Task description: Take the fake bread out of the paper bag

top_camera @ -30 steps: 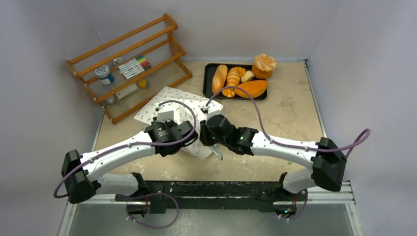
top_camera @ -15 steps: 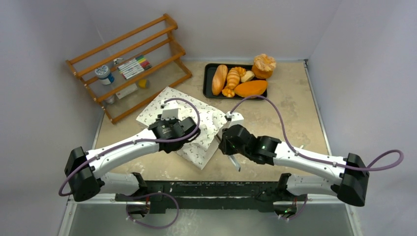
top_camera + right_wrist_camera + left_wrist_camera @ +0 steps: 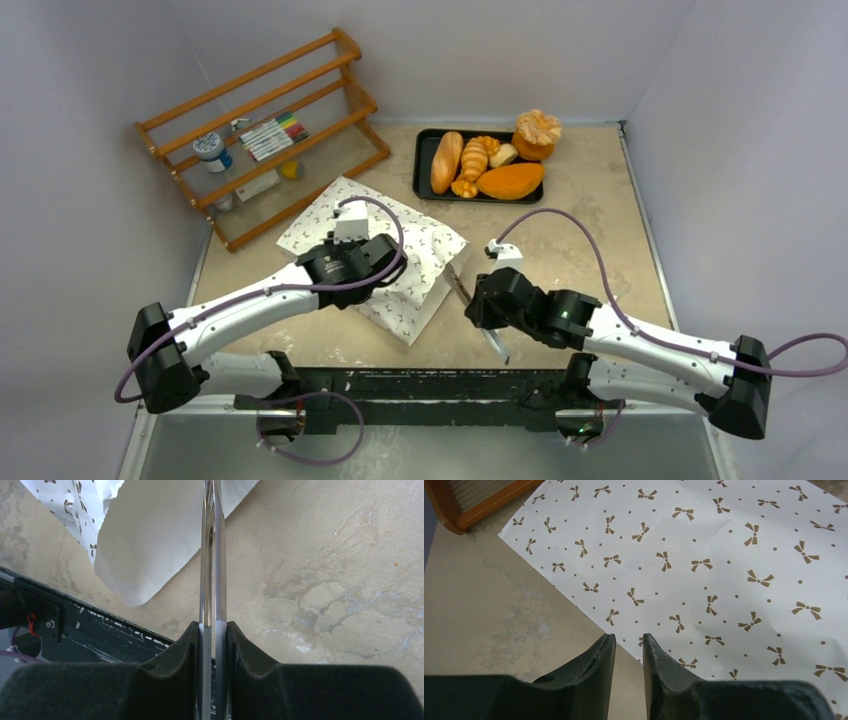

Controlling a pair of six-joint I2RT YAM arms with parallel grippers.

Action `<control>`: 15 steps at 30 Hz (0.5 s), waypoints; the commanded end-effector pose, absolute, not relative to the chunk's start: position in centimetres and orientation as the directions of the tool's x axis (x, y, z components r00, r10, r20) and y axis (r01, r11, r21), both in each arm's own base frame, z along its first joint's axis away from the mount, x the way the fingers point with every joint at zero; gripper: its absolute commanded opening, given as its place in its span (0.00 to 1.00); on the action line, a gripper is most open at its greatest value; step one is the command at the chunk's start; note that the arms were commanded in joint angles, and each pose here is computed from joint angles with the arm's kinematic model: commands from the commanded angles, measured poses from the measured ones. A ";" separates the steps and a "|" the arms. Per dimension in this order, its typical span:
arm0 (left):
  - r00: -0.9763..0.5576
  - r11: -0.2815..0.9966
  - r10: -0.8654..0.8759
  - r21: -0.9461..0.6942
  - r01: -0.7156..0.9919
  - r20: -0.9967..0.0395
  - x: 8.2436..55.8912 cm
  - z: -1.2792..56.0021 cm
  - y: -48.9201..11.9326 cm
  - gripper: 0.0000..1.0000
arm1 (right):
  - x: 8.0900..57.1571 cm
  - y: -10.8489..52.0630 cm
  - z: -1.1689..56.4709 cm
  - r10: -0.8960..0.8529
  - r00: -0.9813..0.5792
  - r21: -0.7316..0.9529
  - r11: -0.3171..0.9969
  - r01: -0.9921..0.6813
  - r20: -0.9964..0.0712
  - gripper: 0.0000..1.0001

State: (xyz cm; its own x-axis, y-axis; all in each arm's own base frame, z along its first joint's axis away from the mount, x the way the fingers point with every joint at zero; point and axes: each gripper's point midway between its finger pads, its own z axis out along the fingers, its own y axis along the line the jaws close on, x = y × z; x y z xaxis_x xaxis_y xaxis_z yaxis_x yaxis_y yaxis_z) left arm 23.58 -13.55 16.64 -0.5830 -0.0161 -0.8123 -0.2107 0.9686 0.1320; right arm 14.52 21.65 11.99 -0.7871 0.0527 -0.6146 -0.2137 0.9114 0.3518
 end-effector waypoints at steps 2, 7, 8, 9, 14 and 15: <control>-0.574 0.997 -0.054 -0.014 -0.073 -0.817 23.4 19.1 -17.7 0.29 | 15.5 24.2 13.4 0.080 -0.766 0.405 0.881 -0.245 -0.638 0.00; -0.594 0.999 0.030 0.008 0.039 -0.804 21.1 18.6 -21.6 0.31 | 16.6 26.4 13.0 0.055 -0.755 0.396 0.875 -0.279 -0.654 0.00; -0.589 0.999 0.051 0.039 0.032 -0.807 20.9 18.6 -21.4 0.32 | 16.7 26.8 13.3 0.057 -0.751 0.406 0.867 -0.290 -0.657 0.00; -0.580 0.998 0.060 0.063 0.016 -0.812 20.8 18.6 -21.0 0.32 | 16.7 27.0 13.5 0.062 -0.748 0.414 0.861 -0.296 -0.661 0.00; -0.434 0.981 -0.116 -0.035 -0.192 -0.893 22.5 21.5 -18.1 0.40 | 16.6 26.3 13.7 0.057 -0.745 0.394 0.874 -0.284 -0.664 0.00; -0.398 0.966 -0.170 -0.073 -0.246 -0.901 23.1 22.1 -17.3 0.43 | 16.5 26.1 13.7 0.058 -0.745 0.390 0.877 -0.280 -0.665 0.00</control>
State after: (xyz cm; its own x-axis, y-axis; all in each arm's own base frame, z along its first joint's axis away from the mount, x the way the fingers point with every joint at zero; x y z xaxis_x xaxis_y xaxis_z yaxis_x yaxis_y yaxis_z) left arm 20.80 -19.99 17.62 -0.5769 0.0446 -0.8156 -0.0298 0.9967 0.0755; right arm 15.57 24.81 10.06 -0.7921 -0.0016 -0.6104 -0.2588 0.9066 0.3334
